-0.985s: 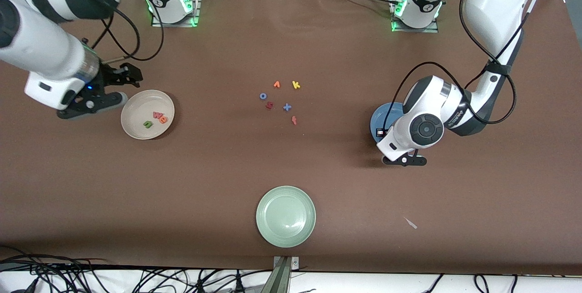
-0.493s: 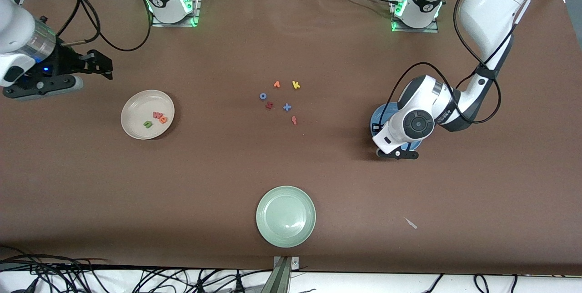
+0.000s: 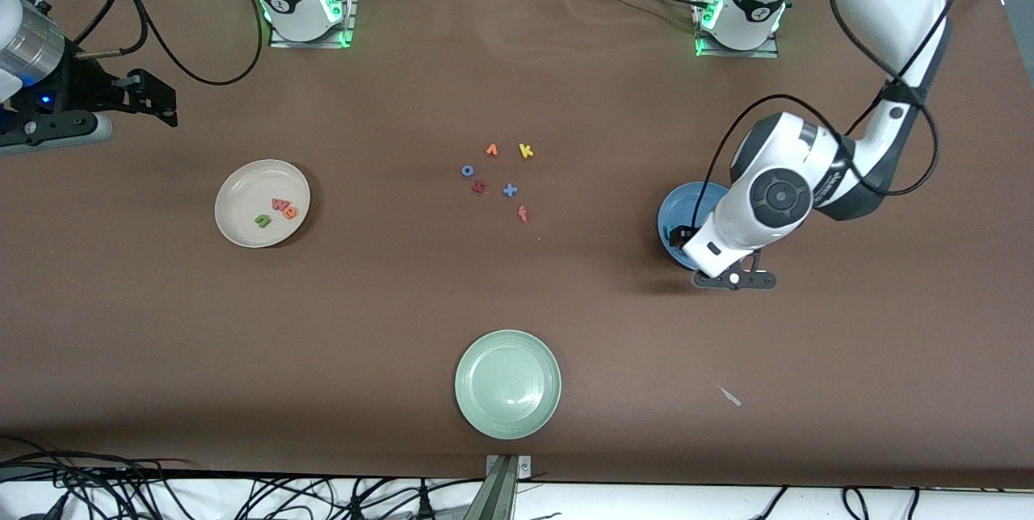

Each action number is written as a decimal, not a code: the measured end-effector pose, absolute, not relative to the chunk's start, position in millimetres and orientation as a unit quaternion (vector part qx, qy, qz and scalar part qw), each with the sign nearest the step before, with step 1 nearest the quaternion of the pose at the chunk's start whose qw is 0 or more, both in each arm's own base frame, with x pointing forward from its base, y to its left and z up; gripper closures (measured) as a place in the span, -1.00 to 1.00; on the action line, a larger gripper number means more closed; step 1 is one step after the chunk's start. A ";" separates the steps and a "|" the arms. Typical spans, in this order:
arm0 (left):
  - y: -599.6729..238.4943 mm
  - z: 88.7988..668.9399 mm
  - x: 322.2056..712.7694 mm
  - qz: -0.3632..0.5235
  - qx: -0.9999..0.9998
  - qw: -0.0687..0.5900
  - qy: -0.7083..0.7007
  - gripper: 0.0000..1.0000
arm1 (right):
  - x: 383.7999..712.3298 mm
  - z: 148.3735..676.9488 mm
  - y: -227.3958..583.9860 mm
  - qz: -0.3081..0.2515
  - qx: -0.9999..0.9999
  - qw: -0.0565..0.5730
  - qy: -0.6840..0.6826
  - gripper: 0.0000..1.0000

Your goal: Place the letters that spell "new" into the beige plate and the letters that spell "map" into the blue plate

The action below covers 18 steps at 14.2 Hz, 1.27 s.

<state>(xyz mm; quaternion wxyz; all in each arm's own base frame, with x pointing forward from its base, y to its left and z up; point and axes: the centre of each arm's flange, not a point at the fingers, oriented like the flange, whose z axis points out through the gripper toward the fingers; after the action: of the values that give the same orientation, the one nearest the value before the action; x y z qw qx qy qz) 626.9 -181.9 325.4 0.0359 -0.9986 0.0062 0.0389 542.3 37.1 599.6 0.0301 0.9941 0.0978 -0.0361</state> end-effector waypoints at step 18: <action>-94.9 605.5 568.9 -0.014 -0.998 0.020 0.062 -1.00 | 535.5 610.3 30.6 -0.030 0.995 0.034 0.091 -1.00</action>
<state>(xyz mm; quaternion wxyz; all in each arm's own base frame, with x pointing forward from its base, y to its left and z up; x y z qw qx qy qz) 568.9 -94.9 605.5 0.0199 -0.9978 0.0619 -0.0138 535.5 30.6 610.3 0.0341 0.9949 0.0905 -0.0297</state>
